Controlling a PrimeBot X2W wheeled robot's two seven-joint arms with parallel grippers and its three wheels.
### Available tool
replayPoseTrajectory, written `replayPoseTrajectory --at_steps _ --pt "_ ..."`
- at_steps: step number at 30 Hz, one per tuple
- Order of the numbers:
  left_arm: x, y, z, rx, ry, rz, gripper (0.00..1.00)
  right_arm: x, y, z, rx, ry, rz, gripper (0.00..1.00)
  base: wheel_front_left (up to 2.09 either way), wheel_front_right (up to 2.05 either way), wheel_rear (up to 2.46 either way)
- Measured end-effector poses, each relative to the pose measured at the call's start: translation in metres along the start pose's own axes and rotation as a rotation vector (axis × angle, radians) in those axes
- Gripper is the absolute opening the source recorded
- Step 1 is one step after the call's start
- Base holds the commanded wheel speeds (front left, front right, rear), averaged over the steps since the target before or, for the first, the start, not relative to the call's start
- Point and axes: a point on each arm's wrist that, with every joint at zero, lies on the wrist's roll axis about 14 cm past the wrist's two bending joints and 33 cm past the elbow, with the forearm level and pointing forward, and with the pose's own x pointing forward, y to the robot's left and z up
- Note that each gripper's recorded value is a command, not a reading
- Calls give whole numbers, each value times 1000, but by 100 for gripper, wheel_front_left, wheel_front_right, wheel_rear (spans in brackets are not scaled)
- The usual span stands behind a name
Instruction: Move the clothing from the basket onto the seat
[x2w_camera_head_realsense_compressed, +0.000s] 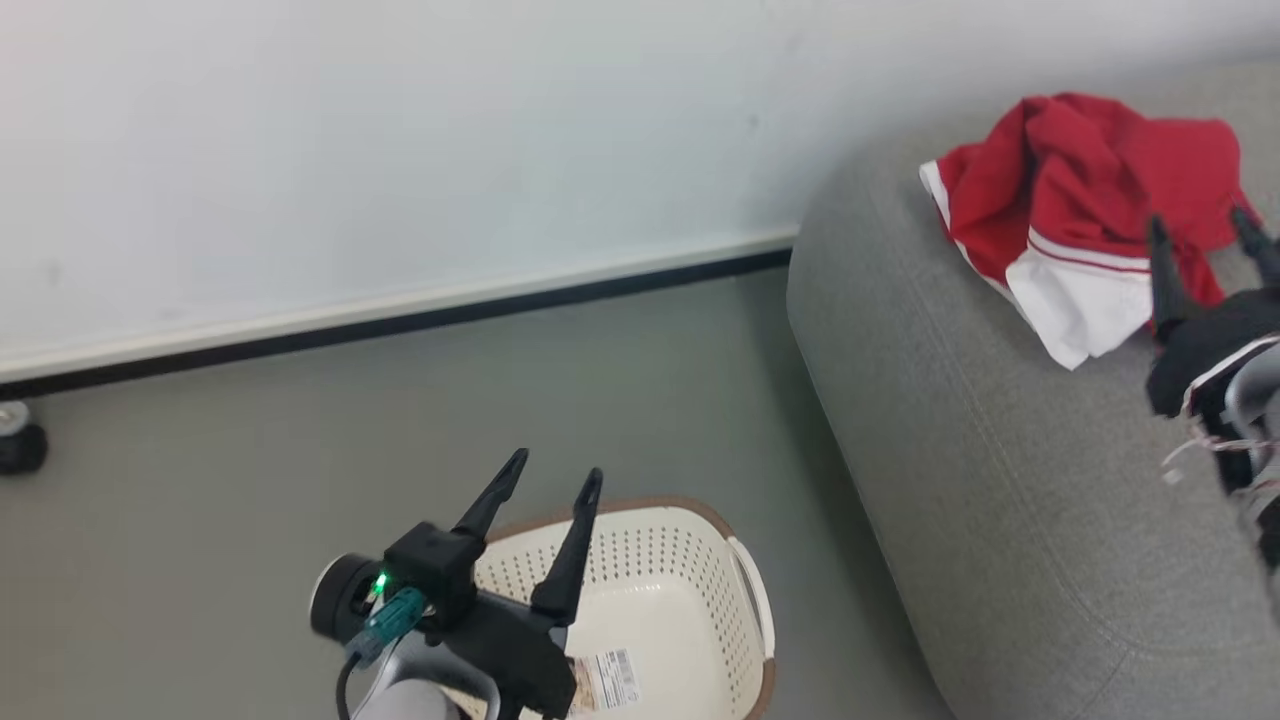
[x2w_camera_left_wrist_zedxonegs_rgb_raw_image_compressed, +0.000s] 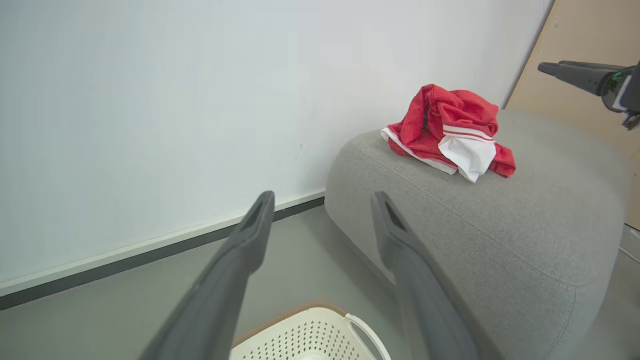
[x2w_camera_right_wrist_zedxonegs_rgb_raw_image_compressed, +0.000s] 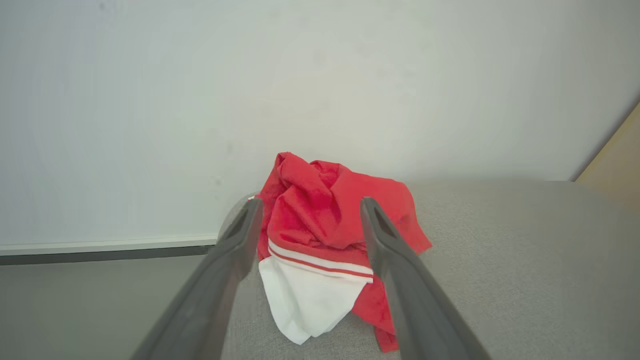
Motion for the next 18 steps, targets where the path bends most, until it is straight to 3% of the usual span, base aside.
replayPoseTrajectory --at_steps 7,18 --pt "-40 27 15 18 -48 131 100 -27 62 2 111 -60 121 100 0 0 0" --pt "-102 66 31 38 -117 305 100 -79 145 5 171 -155 319 100 0 0 0"
